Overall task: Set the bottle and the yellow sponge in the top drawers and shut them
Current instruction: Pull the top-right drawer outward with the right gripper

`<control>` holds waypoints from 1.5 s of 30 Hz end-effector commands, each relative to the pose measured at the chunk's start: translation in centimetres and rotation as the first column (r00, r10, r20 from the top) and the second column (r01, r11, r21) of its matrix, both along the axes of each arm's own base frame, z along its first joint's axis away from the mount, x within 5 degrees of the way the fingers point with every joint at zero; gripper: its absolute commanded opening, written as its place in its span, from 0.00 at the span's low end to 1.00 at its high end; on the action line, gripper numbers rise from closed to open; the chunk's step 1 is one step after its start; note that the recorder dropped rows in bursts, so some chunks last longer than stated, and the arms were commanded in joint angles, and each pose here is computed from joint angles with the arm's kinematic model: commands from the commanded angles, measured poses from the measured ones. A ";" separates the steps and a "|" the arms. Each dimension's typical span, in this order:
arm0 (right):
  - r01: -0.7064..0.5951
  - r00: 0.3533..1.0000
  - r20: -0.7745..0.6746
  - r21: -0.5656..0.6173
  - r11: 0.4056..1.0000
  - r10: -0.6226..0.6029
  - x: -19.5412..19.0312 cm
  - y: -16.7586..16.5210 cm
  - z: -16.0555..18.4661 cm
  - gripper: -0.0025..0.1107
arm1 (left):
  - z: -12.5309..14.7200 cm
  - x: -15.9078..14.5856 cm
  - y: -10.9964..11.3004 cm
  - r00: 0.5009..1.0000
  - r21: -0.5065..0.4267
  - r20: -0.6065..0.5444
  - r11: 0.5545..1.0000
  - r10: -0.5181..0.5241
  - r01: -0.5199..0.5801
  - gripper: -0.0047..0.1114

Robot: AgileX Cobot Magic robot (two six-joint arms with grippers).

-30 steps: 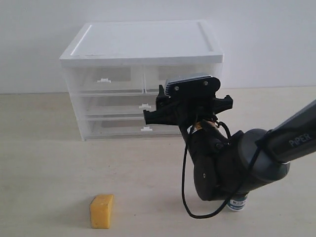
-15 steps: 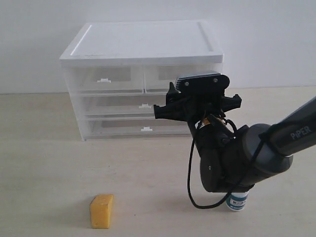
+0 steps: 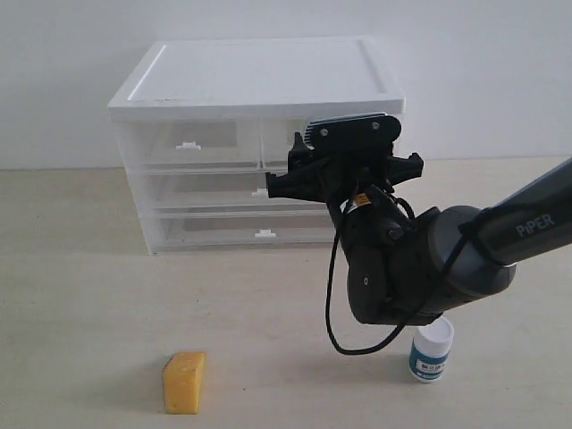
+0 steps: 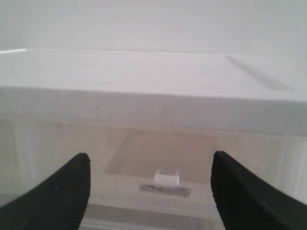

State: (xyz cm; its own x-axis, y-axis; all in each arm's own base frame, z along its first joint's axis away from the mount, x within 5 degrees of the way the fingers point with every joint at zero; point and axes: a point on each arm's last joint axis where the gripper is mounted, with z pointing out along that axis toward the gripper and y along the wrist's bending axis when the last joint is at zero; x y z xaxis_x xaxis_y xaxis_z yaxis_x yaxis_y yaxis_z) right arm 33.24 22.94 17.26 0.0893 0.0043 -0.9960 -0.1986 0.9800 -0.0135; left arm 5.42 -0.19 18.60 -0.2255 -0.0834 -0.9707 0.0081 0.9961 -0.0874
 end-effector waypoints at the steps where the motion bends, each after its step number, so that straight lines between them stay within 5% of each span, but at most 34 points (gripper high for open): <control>1: 0.011 1.000 -0.007 -0.009 1.000 -0.011 0.2 -0.2 0.0 0.59 | -0.1 0.0 0.0 1.000 0.001 0.002 1.000 -0.003 0.003 0.08; 28: 0.005 0.999 -0.038 -0.008 1.000 -0.005 2.1 -0.7 -0.6 0.58 | -0.1 0.0 0.0 1.000 0.001 0.002 1.000 -0.003 0.003 0.08; 36: -0.004 0.998 -0.061 -0.024 1.000 0.003 2.1 -0.6 -0.8 0.03 | -0.1 0.0 0.0 1.000 0.001 0.002 1.000 -0.003 0.003 0.08; 45: -0.021 0.994 -0.109 -0.038 0.999 0.016 1.8 -0.6 -1.4 0.02 | -0.1 0.0 0.0 1.000 0.001 0.002 1.000 -0.003 0.003 0.08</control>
